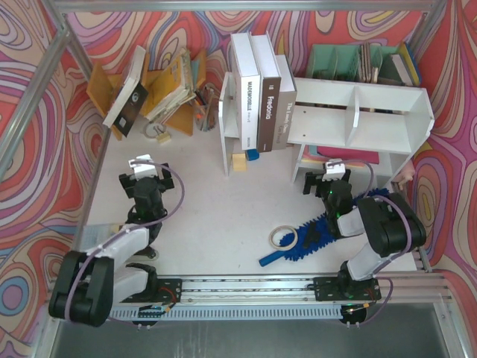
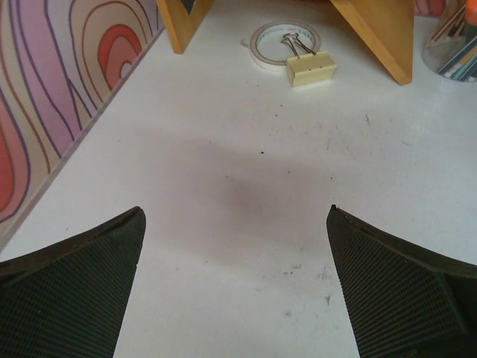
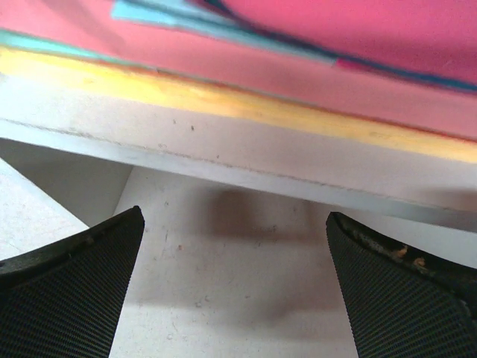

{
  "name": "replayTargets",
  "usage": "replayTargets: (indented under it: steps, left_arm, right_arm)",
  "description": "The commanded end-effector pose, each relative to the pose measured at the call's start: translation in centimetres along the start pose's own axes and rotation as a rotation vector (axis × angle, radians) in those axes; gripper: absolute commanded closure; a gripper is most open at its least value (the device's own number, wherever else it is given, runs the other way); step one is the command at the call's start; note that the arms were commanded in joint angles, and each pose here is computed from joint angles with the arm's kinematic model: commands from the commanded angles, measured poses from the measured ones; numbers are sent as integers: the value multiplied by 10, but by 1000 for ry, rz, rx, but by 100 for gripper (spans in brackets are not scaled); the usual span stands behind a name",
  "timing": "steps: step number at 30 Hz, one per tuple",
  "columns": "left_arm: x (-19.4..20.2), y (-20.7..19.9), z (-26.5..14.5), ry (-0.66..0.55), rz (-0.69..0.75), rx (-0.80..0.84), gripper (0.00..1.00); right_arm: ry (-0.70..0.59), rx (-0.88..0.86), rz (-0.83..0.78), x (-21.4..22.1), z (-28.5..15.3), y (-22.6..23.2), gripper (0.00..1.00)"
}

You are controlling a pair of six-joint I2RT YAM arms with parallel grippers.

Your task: Dust the bookshelf with a duster

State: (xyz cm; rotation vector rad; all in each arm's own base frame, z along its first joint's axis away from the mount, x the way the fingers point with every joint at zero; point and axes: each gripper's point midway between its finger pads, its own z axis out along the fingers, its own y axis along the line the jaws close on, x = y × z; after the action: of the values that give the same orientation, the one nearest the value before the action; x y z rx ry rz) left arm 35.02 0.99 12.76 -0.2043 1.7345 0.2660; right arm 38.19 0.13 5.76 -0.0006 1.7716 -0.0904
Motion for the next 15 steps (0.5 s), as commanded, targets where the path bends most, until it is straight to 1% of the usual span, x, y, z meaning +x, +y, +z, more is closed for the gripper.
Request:
replayTargets:
  steps: [1,7,10,15]
  left_arm:
    - [9,16,-22,55,44,-76,2]
    - [-7,17,-42,58,-60,-81,2]
    - [-12,18,-48,79,-114,-94,2]
    - [-9,14,-57,135,-189,-84,2]
  right_arm:
    - [-102,-5,-14,-37,-7,-1,1]
    - [-5,47,11,-29,-27,-11,1]
    - [25,32,27,-30,-39,-9,1]
    - [56,0,65,-31,-59,-4,1]
